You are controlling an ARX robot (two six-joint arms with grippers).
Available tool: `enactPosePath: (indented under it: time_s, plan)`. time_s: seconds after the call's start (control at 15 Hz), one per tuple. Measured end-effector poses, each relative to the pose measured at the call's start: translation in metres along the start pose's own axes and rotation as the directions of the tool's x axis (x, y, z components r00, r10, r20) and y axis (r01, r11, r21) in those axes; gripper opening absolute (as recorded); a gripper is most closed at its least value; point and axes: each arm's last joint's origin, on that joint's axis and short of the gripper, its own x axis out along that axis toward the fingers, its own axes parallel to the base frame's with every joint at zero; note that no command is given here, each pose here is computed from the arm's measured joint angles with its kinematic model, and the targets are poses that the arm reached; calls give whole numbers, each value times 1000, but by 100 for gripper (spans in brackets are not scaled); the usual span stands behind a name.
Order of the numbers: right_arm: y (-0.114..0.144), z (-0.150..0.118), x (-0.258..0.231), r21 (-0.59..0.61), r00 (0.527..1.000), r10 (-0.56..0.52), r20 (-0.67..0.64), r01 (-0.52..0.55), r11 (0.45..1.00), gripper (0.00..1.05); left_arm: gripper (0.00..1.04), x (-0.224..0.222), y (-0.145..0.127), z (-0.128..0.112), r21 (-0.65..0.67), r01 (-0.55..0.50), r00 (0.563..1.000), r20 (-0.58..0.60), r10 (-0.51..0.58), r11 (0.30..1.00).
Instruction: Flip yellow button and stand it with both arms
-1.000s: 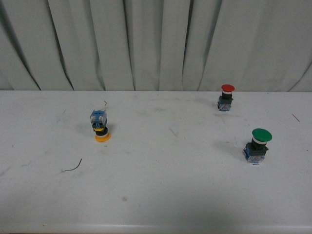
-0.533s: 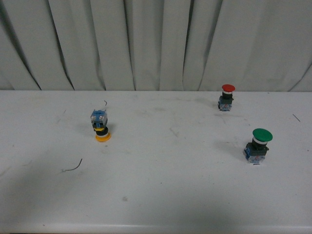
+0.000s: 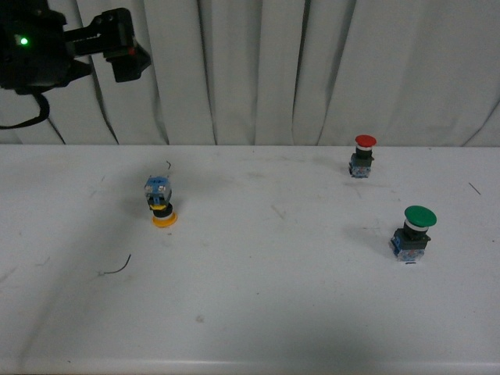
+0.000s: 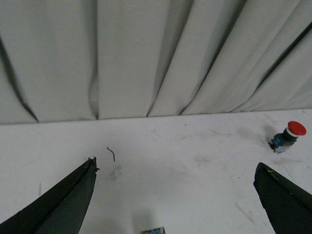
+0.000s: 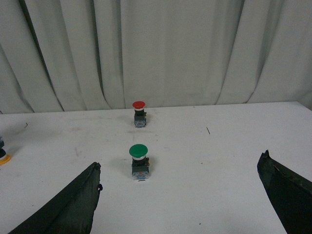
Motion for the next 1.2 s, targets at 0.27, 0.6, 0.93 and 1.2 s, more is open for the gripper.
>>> enactPosePath:
  time_s: [0.27,0.6,0.93,1.2]
  plan:
    - [0,0,0,0,1000,0,0,0,1000,98,98,25,-13,20,218,170,980,-144,-141,961]
    - [0,0,0,0,1000,0,0,0,1000,98,98,38,-23,8,680,415,885,-455,-96,605]
    - [0,0,0,0,1000,0,0,0,1000,98,98,57,-26,-7,749,571,796,-605,-3,336]
    - [0,0,0,0,1000,0,0,0,1000,98,98,70,-27,-12,705,620,742,-670,36,344]
